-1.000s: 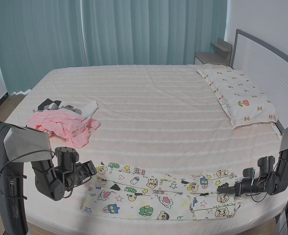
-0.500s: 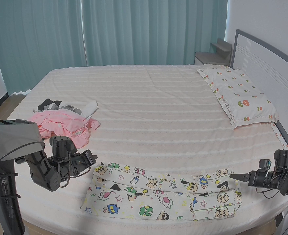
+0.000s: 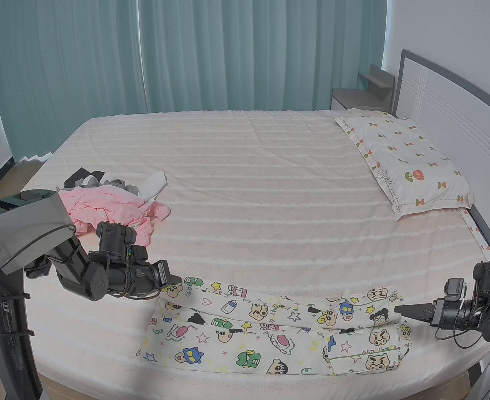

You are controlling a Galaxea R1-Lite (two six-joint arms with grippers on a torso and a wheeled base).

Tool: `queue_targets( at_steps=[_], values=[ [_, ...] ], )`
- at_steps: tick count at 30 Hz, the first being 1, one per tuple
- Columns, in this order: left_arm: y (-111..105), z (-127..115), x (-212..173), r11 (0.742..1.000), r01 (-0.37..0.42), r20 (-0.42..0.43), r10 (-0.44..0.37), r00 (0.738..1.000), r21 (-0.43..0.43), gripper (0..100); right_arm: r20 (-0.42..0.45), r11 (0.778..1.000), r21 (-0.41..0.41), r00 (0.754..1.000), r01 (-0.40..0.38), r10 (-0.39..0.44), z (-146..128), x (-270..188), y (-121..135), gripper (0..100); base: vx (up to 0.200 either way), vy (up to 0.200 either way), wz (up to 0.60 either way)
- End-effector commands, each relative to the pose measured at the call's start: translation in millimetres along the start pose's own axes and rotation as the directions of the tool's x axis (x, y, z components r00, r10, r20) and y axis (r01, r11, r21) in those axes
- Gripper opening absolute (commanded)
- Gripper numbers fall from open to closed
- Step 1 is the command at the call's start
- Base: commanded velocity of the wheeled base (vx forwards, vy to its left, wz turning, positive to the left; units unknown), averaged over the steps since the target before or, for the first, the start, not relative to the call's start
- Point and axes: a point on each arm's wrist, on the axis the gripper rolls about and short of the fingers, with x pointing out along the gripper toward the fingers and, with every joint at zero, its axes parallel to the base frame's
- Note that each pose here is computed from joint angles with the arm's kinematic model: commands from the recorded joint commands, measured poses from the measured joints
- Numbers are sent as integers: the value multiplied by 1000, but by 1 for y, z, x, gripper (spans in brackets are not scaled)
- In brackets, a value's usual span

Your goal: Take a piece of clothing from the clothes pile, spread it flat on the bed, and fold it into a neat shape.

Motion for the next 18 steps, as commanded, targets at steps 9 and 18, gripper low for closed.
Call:
queue_targets(
  at_steps=[9, 18],
  values=[
    [14, 8, -9, 1000, -17, 28, 16, 999, 20, 100, -39, 1000, 20, 999, 16, -15, -11, 0, -10, 100, 0, 0, 0],
    [23, -1, 4, 994, -3, -25, 6, 1000, 108, 100, -43, 1000, 14, 999, 16, -16, -12, 1, -11, 100, 0, 0, 0]
  ],
)
